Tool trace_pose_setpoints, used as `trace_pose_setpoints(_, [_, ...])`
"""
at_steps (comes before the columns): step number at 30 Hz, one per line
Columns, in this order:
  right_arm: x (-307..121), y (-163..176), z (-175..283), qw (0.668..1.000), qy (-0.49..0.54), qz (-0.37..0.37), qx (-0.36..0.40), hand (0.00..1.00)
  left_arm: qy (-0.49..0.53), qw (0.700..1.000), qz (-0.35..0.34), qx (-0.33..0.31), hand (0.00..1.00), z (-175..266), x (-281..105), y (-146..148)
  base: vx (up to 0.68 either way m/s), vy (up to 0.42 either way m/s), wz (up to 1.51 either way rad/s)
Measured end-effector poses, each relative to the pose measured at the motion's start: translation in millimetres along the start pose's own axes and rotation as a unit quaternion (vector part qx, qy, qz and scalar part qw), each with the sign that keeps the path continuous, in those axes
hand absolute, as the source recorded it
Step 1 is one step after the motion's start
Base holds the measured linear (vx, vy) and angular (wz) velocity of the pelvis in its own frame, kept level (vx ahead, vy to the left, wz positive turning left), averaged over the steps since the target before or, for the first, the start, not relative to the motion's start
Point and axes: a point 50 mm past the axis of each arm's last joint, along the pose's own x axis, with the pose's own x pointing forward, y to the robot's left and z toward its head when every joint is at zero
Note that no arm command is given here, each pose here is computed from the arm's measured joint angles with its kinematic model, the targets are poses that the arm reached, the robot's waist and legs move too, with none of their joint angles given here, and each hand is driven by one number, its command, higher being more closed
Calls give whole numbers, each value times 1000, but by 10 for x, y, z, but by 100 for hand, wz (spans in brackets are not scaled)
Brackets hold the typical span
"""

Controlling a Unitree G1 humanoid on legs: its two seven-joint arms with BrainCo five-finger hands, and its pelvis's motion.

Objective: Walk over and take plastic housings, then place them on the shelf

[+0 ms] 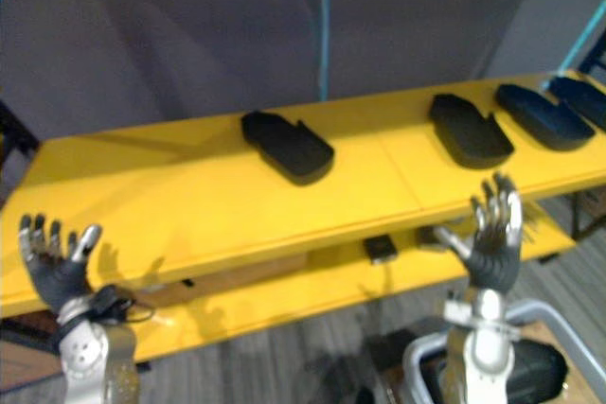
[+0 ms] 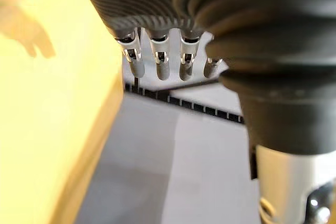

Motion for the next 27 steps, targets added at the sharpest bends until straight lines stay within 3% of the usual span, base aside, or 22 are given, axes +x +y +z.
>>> trace_pose_setpoints(8, [781, 353, -169, 979, 1, 135, -155, 0, 120, 989, 46, 80, 0, -545, -123, 338, 4, -16, 48])
trace_pose_setpoints(10, [898, 386, -220, 968, 9, 162, -192, 0, 178, 975, 56, 117, 0, -806, -244, 496, 31, 34, 31])
trace_pose_setpoints(15, [1063, 423, -387, 918, 26, 244, -311, 0, 356, 906, 62, 222, 0, -1490, -798, 944, 41, 24, 18])
trace_pose_setpoints(18, [1092, 384, -488, 884, 43, 284, -368, 0, 395, 878, 42, 268, 0, -1608, -978, 1069, 7, -7, 10])
trace_pose_setpoints(21, [1092, 286, -545, 841, 52, 320, -434, 0, 412, 869, 36, 272, 0, -1634, -1035, 1134, 0, 0, 0])
trace_pose_setpoints(27, [1077, 104, -655, 804, 72, 318, -498, 0, 440, 852, 25, 283, 0, -1667, -1108, 1267, -22, -5, -5])
